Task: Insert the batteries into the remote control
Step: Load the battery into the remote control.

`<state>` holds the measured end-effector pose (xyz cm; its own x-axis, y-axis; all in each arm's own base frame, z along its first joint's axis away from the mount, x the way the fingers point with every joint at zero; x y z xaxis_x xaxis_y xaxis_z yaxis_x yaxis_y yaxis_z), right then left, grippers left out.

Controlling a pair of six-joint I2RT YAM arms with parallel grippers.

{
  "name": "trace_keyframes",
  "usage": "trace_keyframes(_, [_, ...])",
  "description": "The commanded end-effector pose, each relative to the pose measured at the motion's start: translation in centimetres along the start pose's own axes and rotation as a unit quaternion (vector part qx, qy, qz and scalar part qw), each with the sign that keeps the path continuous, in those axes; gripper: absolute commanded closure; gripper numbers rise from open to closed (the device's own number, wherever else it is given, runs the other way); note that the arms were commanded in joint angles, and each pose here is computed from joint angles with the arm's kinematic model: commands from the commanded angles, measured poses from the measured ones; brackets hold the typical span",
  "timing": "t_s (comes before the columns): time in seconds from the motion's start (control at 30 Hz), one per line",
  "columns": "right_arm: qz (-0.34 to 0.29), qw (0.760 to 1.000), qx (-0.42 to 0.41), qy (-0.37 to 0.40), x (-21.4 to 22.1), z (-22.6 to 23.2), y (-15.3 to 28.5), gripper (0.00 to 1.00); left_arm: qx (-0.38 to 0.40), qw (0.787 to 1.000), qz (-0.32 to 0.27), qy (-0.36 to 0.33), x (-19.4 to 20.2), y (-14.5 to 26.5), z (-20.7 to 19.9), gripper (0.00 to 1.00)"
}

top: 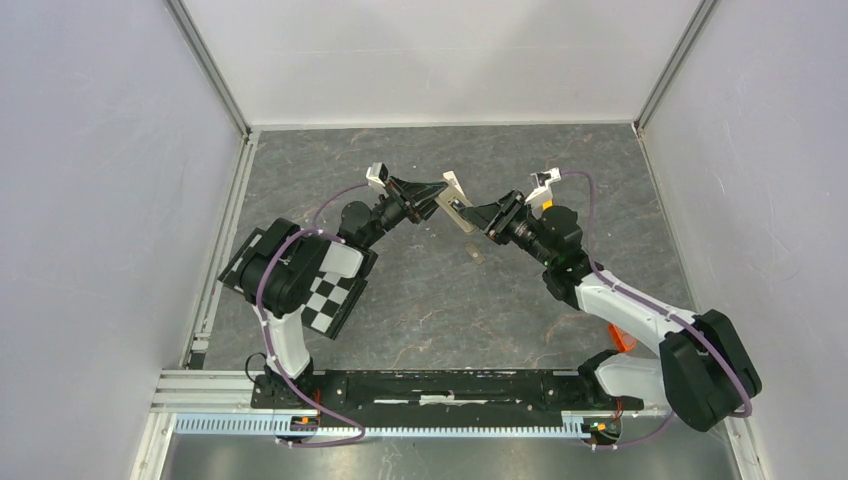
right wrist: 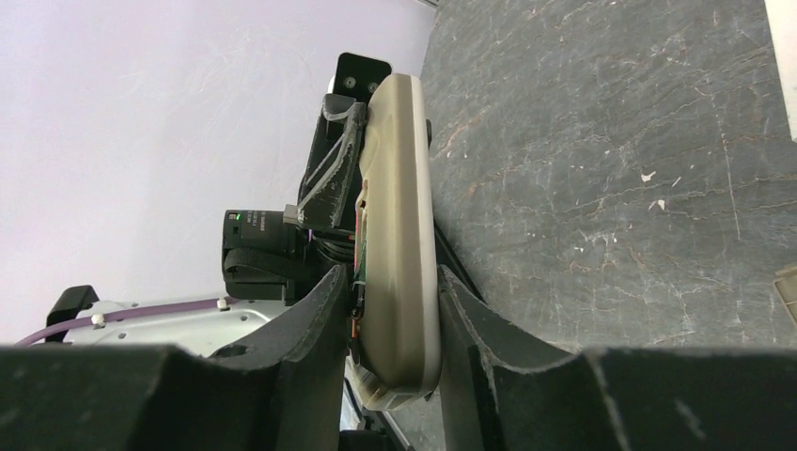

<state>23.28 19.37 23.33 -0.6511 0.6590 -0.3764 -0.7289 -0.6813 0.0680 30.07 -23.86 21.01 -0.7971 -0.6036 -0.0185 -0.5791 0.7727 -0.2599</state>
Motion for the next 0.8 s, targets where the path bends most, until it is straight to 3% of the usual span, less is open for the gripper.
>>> trace_keyframes(0.0, [0.031,0.999,0.026,0.035,0.6,-0.6,-0.8,0.60,0.065,0.995,0.063,-0.032,2.7,-0.4,-2.9,0.98])
trace_keyframes(0.4, [0.055,0.995,0.057,0.054,0.9,-1.4,-1.0,0.55,0.057,0.995,0.065,-0.054,2.8,-0.4,-2.6,0.98])
trace_keyframes(0.6, [0.039,0.996,0.046,0.060,0.6,-1.1,-0.3,0.39,0.041,0.995,0.058,-0.074,2.2,0.0,-2.1,0.98])
trace_keyframes(0.77, [0.033,0.996,-0.012,0.076,-0.4,0.0,0.8,0.24,0.030,0.994,0.051,-0.089,1.3,0.8,-1.4,0.98])
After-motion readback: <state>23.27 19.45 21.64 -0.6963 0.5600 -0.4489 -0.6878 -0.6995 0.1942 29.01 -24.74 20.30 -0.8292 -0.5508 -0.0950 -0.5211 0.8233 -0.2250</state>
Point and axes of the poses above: each gripper's point midway between its finger pads, its own y axis back along the fingers, its own z axis along the line the jaws close on, x = y × z, the point moved 10 cm from there along y, back along the fingers, and after that the axes turned 5 degrees about -y, right-handed, at the moved point
